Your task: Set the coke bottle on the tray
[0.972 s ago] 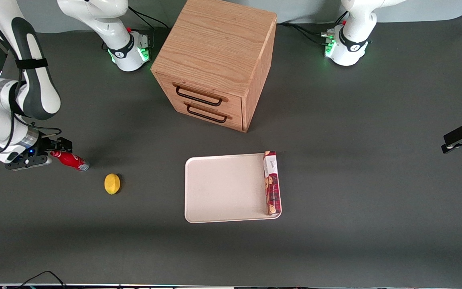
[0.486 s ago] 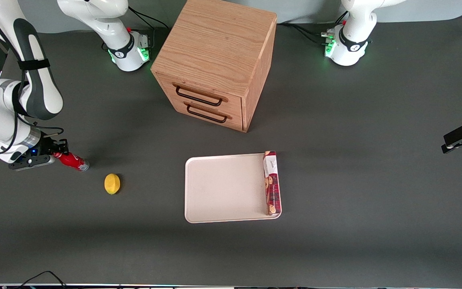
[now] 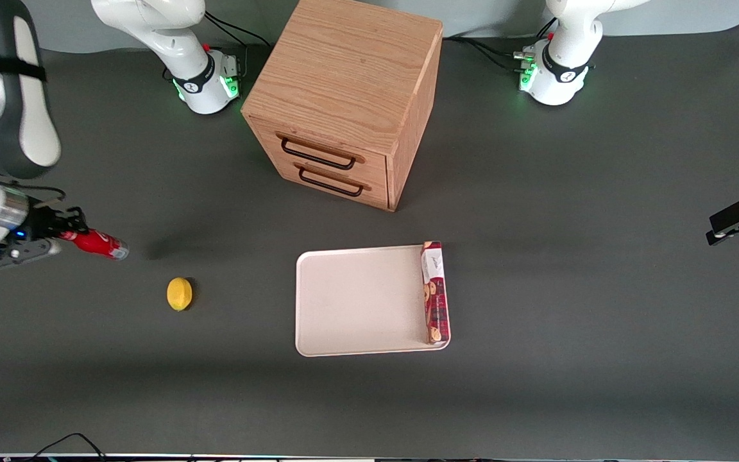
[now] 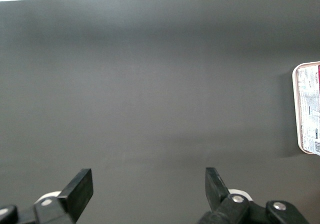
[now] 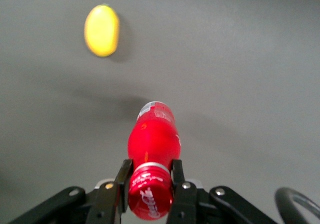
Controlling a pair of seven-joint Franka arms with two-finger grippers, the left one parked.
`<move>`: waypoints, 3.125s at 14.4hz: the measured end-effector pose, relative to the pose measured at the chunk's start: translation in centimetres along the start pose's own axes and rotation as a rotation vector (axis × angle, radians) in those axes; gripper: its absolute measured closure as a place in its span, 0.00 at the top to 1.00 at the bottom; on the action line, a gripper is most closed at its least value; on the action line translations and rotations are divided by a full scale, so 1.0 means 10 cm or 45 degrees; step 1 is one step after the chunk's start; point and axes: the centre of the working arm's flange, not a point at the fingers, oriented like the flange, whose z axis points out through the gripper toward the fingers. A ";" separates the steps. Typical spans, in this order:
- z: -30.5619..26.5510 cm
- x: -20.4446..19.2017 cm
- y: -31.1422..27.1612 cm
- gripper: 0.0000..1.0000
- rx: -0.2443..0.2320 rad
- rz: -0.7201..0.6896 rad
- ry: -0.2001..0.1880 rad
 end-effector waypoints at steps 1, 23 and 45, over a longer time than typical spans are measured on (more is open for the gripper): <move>-0.44 0.02 -0.14 0.36 -0.005 -0.030 0.008; 1.13 2.19 -4.37 0.36 0.054 0.699 0.054; -1.20 -0.36 -0.75 1.00 -0.007 0.311 0.025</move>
